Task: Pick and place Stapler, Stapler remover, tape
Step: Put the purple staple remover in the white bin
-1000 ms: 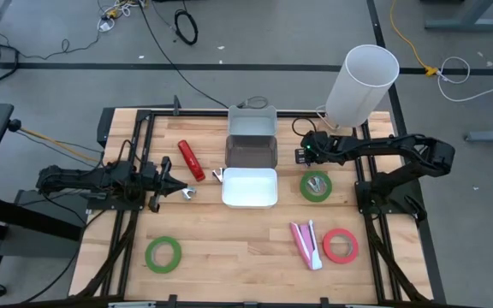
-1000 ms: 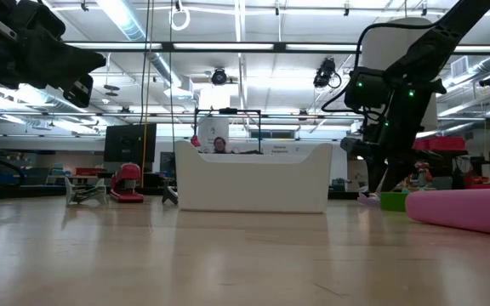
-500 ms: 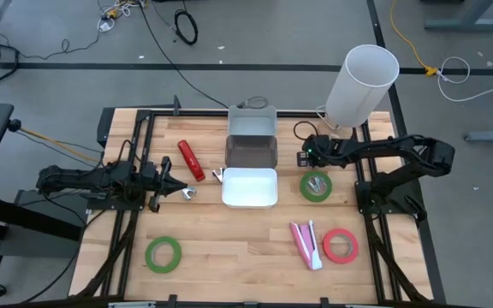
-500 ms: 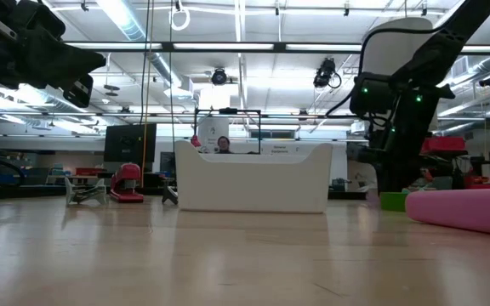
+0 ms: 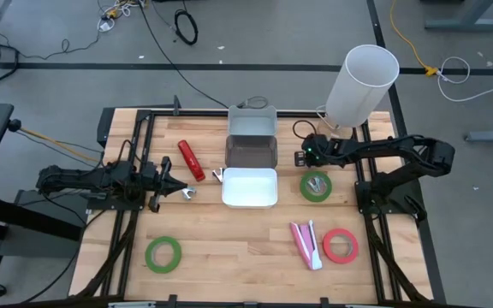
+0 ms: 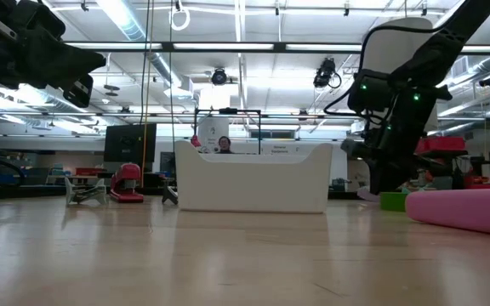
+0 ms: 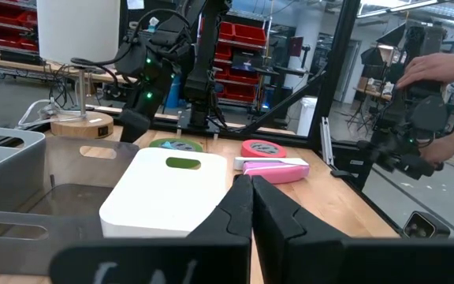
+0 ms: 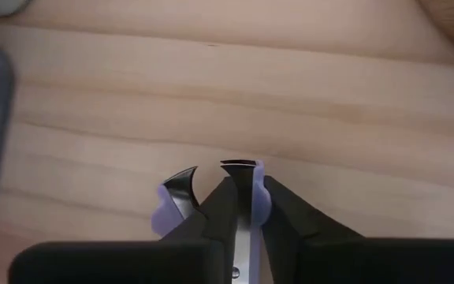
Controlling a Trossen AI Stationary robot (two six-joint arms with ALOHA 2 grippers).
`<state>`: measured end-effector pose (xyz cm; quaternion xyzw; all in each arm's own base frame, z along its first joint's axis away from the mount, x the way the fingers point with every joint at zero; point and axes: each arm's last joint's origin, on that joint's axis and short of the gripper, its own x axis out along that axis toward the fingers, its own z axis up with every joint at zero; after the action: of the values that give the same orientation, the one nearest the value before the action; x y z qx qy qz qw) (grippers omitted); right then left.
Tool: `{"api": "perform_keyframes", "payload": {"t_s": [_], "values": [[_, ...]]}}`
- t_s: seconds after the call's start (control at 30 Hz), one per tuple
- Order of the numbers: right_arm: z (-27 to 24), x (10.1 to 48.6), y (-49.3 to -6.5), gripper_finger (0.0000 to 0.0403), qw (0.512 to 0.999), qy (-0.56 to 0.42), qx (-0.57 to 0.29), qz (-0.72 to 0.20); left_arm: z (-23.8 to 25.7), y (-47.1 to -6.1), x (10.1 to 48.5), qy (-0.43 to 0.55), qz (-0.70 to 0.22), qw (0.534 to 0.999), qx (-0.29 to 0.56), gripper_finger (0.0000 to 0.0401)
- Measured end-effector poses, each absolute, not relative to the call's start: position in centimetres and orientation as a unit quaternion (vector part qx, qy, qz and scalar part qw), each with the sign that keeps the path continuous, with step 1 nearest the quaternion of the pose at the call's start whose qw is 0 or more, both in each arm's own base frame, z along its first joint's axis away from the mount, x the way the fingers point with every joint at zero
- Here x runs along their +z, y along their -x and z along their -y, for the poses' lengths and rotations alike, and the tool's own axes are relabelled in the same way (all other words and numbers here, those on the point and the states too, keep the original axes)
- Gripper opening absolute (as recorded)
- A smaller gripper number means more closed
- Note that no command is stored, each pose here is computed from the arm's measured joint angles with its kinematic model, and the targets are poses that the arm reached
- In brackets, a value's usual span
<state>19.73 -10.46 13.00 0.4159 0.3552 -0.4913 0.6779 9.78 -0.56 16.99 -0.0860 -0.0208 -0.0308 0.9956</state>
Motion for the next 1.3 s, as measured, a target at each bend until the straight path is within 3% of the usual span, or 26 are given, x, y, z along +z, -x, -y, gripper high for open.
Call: {"api": "perform_keyframes", "payload": {"t_s": [0.33,0.87,1.3], "values": [[10.6,15.2,-21.9,0.0041,0.717,-0.412,-0.454,-0.333,0.6,-9.8,17.0,0.086,0.021,0.996,-0.031,0.0003],[9.9,22.1,-24.8,0.0043,0.798,-0.352,-0.382,-0.304,0.6,-9.8,17.0,0.086,0.021,0.996,-0.031,0.0003],[6.7,26.8,-27.7,0.0043,0.905,-0.258,-0.201,-0.272,0.6,-9.8,17.0,0.086,0.021,0.996,-0.031,0.0003]]}}
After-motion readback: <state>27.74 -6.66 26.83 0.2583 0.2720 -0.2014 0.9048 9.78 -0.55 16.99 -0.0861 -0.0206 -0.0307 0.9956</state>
